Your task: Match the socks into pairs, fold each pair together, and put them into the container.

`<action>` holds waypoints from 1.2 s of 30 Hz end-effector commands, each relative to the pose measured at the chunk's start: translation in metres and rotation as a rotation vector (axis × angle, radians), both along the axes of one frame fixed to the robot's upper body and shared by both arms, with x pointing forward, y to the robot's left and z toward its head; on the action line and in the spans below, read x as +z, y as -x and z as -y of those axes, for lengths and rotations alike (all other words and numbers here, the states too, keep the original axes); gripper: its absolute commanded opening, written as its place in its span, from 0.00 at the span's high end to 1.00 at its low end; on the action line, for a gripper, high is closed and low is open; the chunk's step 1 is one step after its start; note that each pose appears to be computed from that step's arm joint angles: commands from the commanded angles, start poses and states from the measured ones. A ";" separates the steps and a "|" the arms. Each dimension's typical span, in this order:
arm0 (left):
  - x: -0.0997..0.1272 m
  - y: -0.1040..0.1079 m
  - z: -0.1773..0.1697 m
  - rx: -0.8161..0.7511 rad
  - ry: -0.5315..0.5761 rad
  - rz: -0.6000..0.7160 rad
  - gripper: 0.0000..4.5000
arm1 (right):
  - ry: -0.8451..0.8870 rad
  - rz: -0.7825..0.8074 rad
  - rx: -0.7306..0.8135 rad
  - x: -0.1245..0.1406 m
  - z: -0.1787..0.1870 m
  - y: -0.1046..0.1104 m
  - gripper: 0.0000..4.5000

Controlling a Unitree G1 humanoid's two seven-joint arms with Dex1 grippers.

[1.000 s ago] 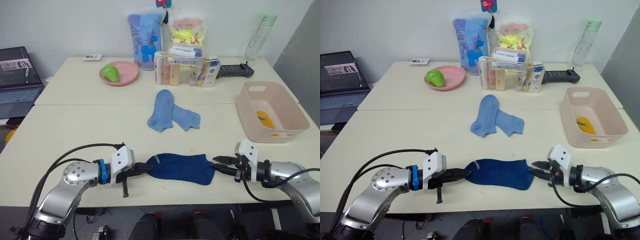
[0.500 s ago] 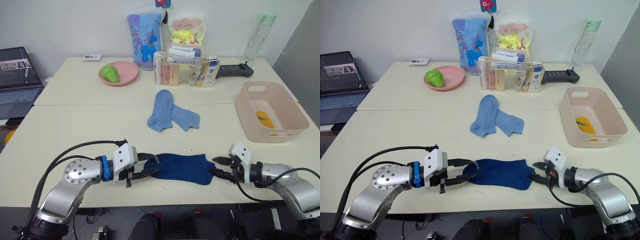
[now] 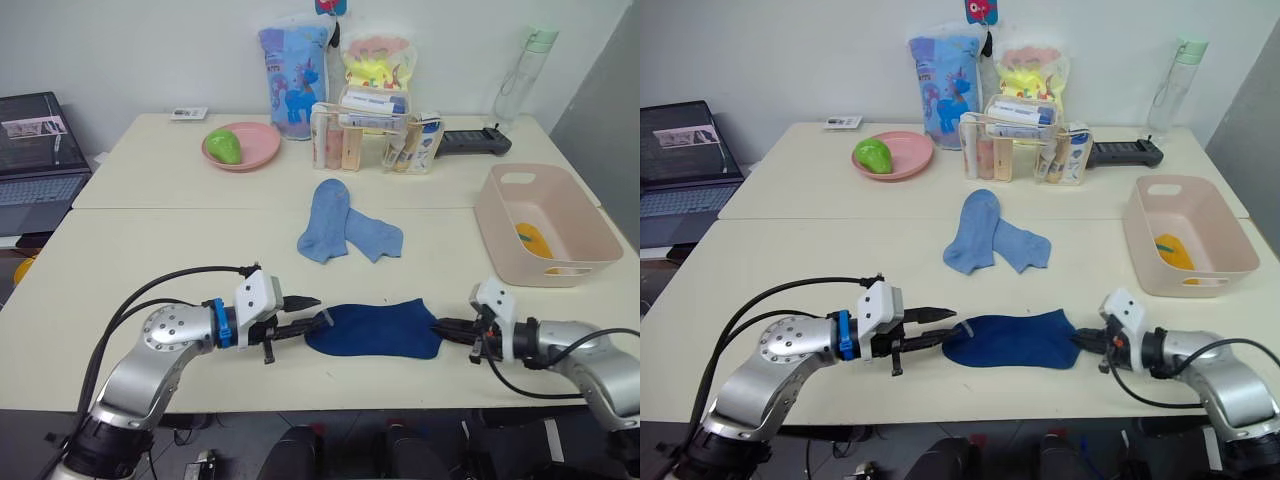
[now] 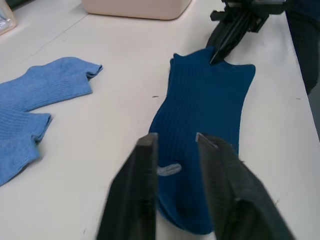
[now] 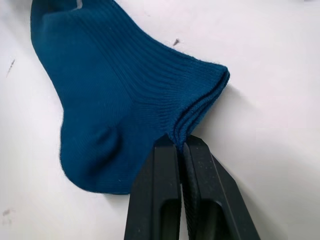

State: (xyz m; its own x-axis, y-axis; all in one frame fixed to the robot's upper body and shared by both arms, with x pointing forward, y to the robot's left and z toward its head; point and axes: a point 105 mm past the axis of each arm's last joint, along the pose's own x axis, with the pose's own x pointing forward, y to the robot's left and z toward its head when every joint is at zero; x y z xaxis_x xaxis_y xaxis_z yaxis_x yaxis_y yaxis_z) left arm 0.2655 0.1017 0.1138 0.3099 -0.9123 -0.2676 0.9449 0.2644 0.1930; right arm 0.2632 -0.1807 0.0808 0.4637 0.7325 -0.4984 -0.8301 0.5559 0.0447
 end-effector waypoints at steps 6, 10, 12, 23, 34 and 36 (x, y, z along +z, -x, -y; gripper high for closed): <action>-0.018 -0.012 0.058 -0.162 -0.046 -0.015 0.99 | -0.028 0.025 0.030 0.013 -0.005 -0.005 1.00; -0.027 -0.015 0.071 -0.192 -0.099 -0.020 0.99 | -0.029 0.028 0.027 0.017 -0.004 -0.005 1.00; -0.039 -0.018 0.071 -0.195 -0.154 -0.038 0.99 | -0.033 0.027 0.026 0.020 -0.004 -0.006 1.00; -0.057 -0.023 0.068 -0.181 -0.230 -0.069 0.99 | -0.296 -0.070 0.127 0.064 -0.036 0.010 1.00; -0.037 -0.023 0.053 -0.127 -0.147 -0.078 0.99 | -0.420 -0.105 0.217 0.065 -0.099 0.009 1.00; -0.022 -0.023 0.037 -0.096 -0.137 -0.090 0.99 | -0.399 -0.101 0.226 0.059 -0.105 0.006 1.00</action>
